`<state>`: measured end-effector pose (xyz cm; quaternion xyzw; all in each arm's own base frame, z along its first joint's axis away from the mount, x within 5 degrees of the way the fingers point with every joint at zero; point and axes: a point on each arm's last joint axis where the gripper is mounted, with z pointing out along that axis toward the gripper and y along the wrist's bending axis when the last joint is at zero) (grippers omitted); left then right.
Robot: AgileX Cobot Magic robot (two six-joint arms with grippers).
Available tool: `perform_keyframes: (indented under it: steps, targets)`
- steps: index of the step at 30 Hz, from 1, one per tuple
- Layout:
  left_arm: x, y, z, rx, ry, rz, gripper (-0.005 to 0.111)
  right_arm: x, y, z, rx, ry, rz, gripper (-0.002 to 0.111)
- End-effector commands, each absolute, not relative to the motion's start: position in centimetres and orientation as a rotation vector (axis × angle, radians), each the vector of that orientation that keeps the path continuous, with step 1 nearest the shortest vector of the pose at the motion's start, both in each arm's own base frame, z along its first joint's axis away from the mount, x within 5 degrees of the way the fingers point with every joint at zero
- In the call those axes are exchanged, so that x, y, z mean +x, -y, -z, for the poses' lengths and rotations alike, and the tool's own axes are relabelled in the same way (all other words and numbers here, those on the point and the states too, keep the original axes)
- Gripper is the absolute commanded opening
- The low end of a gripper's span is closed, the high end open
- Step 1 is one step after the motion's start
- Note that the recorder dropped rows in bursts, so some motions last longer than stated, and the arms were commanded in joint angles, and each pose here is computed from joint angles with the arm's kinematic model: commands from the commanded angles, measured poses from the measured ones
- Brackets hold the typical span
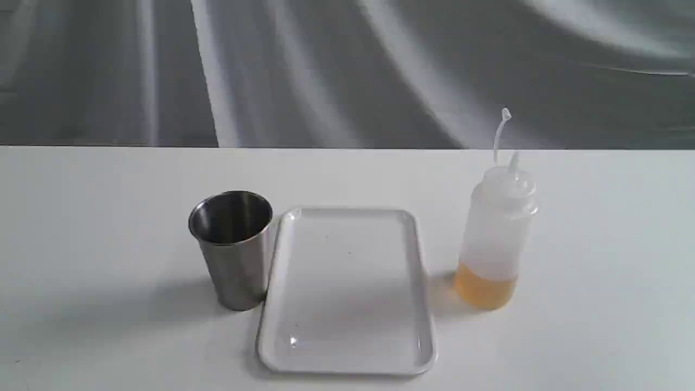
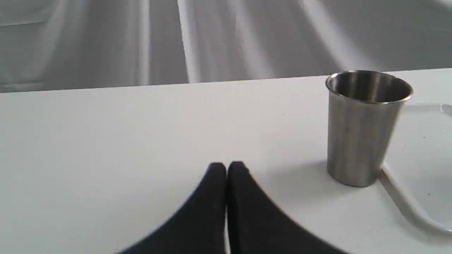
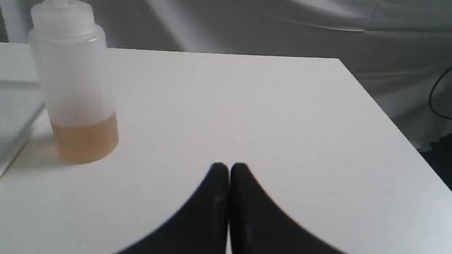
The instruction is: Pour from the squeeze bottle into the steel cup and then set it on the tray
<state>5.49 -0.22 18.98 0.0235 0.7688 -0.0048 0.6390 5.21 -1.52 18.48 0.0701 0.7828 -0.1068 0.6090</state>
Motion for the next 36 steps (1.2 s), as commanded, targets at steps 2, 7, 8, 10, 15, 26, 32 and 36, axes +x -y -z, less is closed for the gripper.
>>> perform_keyframes:
  steps: [2,7,8,10,15,26,32,36]
  targets:
    - [5.5,0.3,-18.9,0.054,-1.749,0.018,0.0,5.2,1.6,-18.4,0.159,-1.806,0.261,0.0]
    - [5.5,0.3,-18.9,0.056,-1.749,0.016,0.0,5.2,1.6,-18.4,0.159,-1.806,0.261,0.0]
    - [5.5,0.3,-18.9,0.056,-1.749,0.016,0.0,5.2,1.6,-18.4,0.159,-1.806,0.261,0.0]
    - [5.5,0.3,-18.9,0.056,-1.749,0.016,0.0,5.2,1.6,-18.4,0.159,-1.806,0.261,0.0]
    - [5.5,0.3,-18.9,0.056,-1.749,0.016,0.0,5.2,1.6,-18.4,0.159,-1.806,0.261,0.0]
    - [5.5,0.3,-18.9,0.055,-1.749,0.018,0.0,5.3,1.5,-19.3,0.142,-1.708,0.268,0.0]
    - [5.5,0.3,-18.9,0.056,-1.749,0.016,0.0,5.5,1.3,-21.2,0.115,-1.501,0.257,0.0]
    - [5.5,0.3,-18.9,0.056,-1.749,0.016,0.0,5.1,1.0,-23.3,0.105,-1.254,0.214,0.0]
